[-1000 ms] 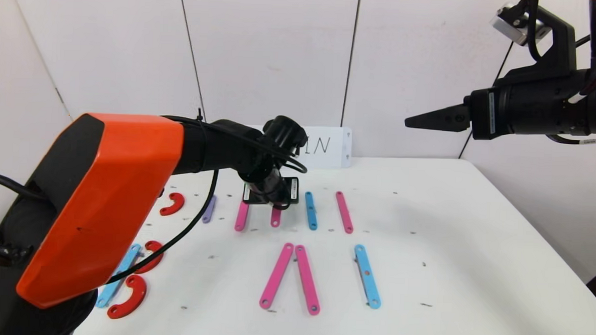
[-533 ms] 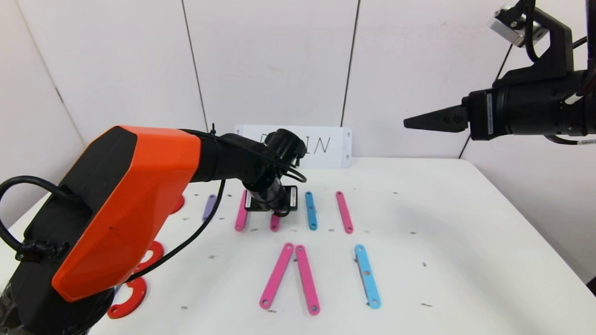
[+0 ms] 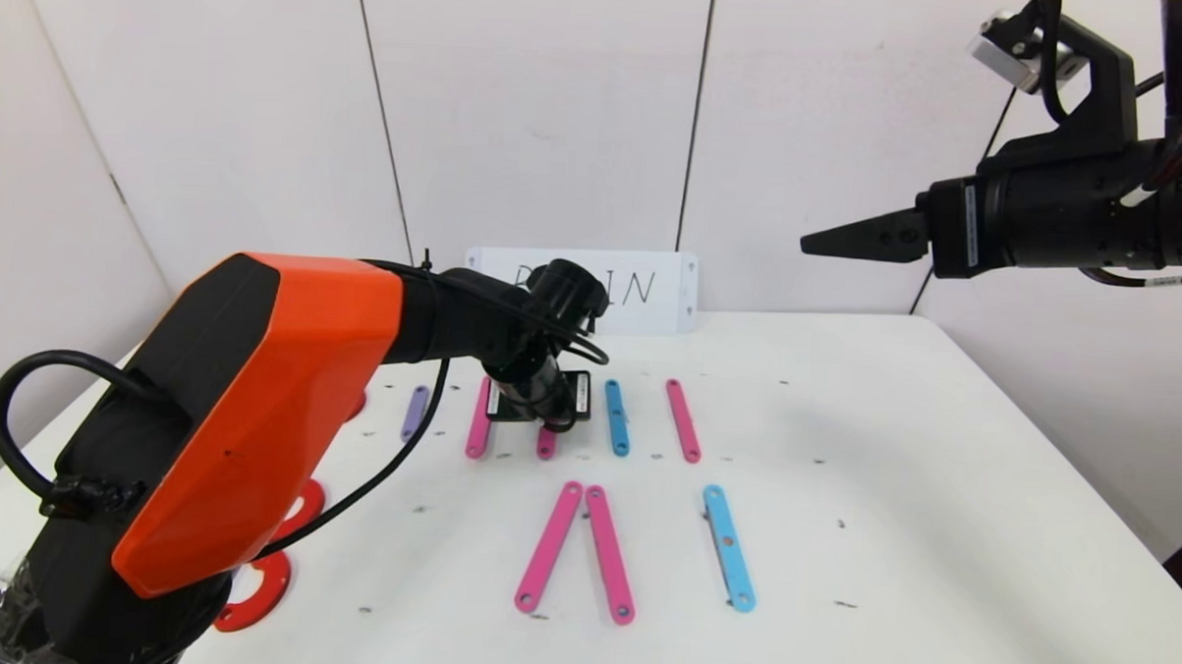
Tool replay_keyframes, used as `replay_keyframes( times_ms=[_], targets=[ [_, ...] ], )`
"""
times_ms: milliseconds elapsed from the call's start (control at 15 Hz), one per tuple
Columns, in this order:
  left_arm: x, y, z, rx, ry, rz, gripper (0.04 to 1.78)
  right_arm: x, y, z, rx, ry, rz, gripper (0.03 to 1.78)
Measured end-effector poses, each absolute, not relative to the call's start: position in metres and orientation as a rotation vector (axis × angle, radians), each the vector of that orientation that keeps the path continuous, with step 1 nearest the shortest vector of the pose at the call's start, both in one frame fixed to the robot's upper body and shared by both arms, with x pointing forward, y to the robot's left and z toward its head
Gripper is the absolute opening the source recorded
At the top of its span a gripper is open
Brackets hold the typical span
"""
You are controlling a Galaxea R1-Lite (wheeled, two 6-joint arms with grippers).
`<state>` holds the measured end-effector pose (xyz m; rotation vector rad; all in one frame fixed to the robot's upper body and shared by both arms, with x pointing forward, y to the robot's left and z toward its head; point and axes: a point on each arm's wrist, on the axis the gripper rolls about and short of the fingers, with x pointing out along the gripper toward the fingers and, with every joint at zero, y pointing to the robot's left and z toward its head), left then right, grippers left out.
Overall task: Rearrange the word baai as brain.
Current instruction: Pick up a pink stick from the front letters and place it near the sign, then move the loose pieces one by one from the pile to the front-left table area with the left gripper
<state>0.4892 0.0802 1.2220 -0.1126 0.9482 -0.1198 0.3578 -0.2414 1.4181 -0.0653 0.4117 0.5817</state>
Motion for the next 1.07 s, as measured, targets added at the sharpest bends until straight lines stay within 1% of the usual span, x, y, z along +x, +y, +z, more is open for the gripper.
replay_keyframes(
  times_ms=[133,267,400,467,600,667,867,1067],
  targets=[
    [0.489,0.08,1.223,-0.114,0.947,-0.12,0.91,0.358,-0.241,1.418,-0.065,0.412,0.582,1.74],
    [0.489,0.081,1.226,-0.119,0.94,-0.121,1.27,0.358,-0.241,1.418,-0.065,0.412,0.582,1.74],
    [0.486,0.082,1.237,-0.129,0.921,-0.128,1.53,0.358,-0.241,1.418,-0.065,0.412,0.582,1.74],
    [0.484,0.084,1.246,-0.136,0.906,-0.133,1.62,0.358,-0.241,1.418,-0.065,0.411,0.582,1.74],
    [0.476,0.089,1.27,-0.149,0.866,-0.149,1.73,0.357,-0.242,1.419,-0.065,0.41,0.582,1.74],
    [0.472,0.092,1.283,-0.156,0.845,-0.158,1.74,0.357,-0.242,1.419,-0.065,0.409,0.581,1.74],
    [0.453,0.105,1.323,-0.138,0.794,-0.189,1.75,0.357,-0.243,1.419,-0.064,0.408,0.578,1.74],
    [0.429,0.12,1.357,-0.122,0.771,-0.204,1.75,0.357,-0.243,1.419,-0.064,0.406,0.578,1.74]
  ],
)
